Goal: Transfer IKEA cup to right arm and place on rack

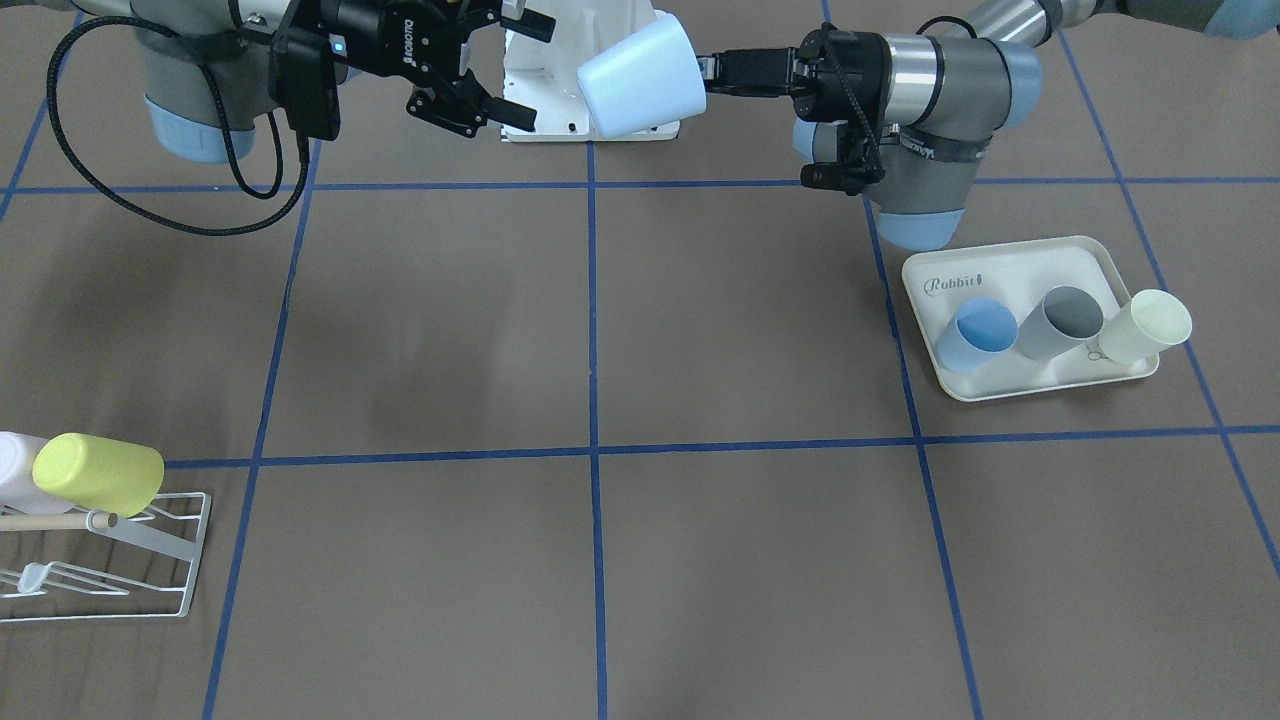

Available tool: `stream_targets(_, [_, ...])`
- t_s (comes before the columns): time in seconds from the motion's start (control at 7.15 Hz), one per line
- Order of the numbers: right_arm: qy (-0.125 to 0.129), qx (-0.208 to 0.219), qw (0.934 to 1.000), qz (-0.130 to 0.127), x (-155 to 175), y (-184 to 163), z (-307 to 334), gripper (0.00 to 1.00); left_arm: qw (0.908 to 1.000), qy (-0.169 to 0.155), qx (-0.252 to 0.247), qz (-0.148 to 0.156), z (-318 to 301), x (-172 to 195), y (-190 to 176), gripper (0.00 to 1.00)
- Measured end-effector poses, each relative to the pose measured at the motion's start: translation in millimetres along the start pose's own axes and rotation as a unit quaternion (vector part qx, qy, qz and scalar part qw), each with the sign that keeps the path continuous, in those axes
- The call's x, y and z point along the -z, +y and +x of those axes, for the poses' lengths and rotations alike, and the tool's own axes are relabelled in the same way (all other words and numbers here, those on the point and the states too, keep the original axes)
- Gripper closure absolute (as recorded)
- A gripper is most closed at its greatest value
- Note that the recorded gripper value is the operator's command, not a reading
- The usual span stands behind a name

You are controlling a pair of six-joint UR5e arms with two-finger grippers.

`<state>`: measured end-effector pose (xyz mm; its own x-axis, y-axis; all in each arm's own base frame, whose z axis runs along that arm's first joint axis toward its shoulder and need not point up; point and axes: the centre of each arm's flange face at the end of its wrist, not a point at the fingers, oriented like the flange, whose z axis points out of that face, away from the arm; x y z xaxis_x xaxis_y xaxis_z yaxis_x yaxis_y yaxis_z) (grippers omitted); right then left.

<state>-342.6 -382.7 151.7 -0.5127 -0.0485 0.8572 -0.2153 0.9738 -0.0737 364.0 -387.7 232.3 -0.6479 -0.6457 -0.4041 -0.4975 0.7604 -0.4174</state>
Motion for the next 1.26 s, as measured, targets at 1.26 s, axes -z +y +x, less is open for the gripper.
stream_targets(1.26, [-0.056, -0.022, 0.9982, 0.002, -32.0, 27.0, -20.5, 0.03, 0.9968, 0.019, 0.048, -0.061, -19.3, -4.1, 19.7, 1.0])
